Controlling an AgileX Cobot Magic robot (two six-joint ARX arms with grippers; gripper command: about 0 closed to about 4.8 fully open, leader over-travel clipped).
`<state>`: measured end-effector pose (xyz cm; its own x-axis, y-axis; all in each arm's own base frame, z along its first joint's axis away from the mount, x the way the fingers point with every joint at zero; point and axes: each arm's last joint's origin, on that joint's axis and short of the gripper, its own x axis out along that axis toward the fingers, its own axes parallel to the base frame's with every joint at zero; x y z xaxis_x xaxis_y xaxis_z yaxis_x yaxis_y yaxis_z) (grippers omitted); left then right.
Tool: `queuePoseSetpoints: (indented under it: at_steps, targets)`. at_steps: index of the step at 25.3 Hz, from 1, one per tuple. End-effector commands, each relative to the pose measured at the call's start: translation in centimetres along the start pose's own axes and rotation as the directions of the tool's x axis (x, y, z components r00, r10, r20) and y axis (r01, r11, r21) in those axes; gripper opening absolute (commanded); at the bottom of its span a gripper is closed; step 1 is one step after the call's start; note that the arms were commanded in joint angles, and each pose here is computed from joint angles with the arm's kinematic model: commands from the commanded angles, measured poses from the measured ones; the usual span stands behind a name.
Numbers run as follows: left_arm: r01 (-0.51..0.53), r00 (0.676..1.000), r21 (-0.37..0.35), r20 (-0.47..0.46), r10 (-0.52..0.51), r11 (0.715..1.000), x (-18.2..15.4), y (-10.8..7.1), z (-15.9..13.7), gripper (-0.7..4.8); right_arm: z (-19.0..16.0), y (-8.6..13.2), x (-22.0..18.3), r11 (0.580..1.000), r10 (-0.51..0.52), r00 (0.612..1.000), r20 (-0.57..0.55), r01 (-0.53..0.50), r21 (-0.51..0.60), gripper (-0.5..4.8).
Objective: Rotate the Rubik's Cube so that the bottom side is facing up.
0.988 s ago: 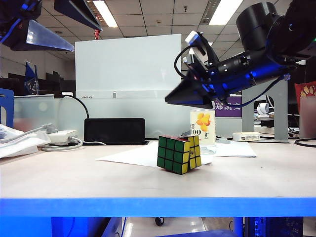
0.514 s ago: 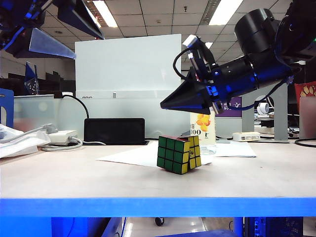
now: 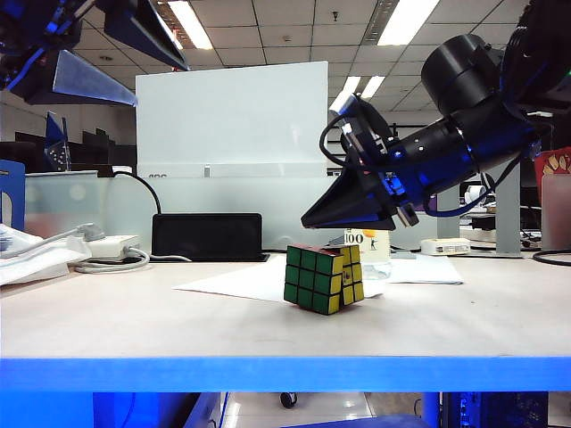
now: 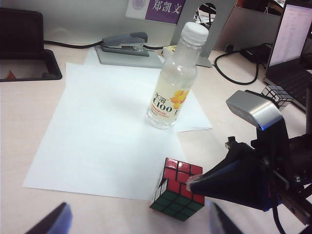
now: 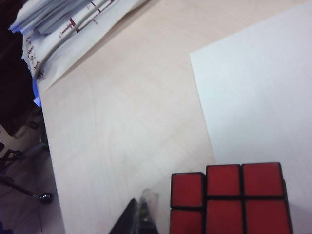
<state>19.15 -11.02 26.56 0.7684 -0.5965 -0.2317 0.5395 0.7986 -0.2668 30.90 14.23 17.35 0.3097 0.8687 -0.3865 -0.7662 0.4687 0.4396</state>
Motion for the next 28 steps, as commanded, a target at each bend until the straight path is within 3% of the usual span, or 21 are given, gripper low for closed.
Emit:
queuePoseSetpoints:
  at_steps: [1, 20, 25, 28]
  targets:
    - [0.007, 1.0, 0.0, 0.014, -0.007, 1.0, 0.0, 0.0, 0.2, 3.71, 0.2, 0.0, 0.1, 1.0, -0.007, 1.0, 0.011, 0.007, -0.024, -0.08]
    - [0.007, 1.0, 0.001, 0.013, -0.007, 1.0, 0.0, 0.0, 0.2, 3.71, -1.8, -2.1, 1.8, 0.994, -0.1, 0.994, -0.037, 0.102, 0.042, -0.08]
    - [0.007, 1.0, 0.001, 0.013, -0.007, 1.0, 0.0, 0.0, 0.2, 3.71, -3.2, -3.0, 2.6, 0.991, -0.089, 0.993, -0.083, 0.096, 0.088, -0.08]
    - [0.007, 1.0, 0.001, 0.013, -0.007, 1.0, 0.0, 0.0, 0.2, 3.71, -3.6, -3.0, 2.8, 0.993, -0.026, 0.995, -0.092, 0.037, 0.111, -0.08]
